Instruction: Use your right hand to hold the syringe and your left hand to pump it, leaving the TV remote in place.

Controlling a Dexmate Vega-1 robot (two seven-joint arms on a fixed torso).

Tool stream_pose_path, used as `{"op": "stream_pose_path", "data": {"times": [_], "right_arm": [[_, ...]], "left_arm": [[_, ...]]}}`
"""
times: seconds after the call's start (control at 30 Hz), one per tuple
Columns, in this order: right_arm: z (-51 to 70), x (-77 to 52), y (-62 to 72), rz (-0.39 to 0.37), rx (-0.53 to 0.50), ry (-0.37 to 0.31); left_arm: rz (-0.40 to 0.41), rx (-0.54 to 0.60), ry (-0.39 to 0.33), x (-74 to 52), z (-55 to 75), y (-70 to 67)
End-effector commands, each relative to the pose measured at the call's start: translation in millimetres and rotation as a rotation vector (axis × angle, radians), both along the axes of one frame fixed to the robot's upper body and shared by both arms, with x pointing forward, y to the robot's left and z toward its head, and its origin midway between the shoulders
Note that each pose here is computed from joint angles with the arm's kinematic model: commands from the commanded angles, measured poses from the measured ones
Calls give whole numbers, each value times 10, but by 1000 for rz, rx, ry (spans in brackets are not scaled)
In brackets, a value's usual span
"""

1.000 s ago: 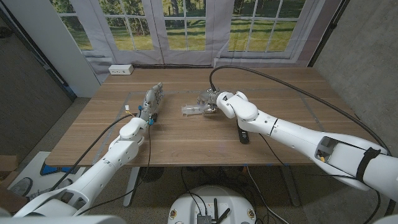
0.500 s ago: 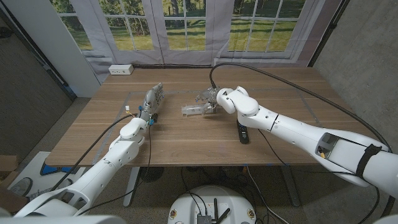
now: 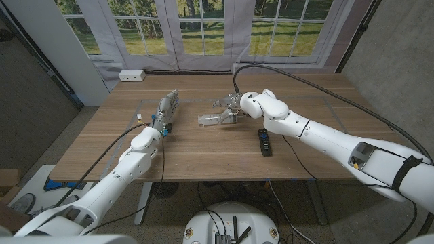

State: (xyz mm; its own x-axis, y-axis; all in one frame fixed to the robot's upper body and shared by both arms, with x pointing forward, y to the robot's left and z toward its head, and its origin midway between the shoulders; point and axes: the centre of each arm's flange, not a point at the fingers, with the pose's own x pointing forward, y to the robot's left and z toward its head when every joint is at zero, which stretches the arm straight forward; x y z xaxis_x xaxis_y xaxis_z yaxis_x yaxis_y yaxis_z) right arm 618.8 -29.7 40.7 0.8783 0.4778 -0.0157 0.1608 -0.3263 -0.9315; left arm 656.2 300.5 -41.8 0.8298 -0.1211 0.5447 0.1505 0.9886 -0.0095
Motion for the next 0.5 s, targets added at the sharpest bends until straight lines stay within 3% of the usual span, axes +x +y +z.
{"op": "stream_pose_path", "data": {"times": [0.03,0.5], "right_arm": [[116,-53,-112,26,79,23],[253,-103,-370,39,225,25]], "left_arm": [[-1,16,-7,-4,32,-21],[0,49,-21,-4,109,-48]]}}
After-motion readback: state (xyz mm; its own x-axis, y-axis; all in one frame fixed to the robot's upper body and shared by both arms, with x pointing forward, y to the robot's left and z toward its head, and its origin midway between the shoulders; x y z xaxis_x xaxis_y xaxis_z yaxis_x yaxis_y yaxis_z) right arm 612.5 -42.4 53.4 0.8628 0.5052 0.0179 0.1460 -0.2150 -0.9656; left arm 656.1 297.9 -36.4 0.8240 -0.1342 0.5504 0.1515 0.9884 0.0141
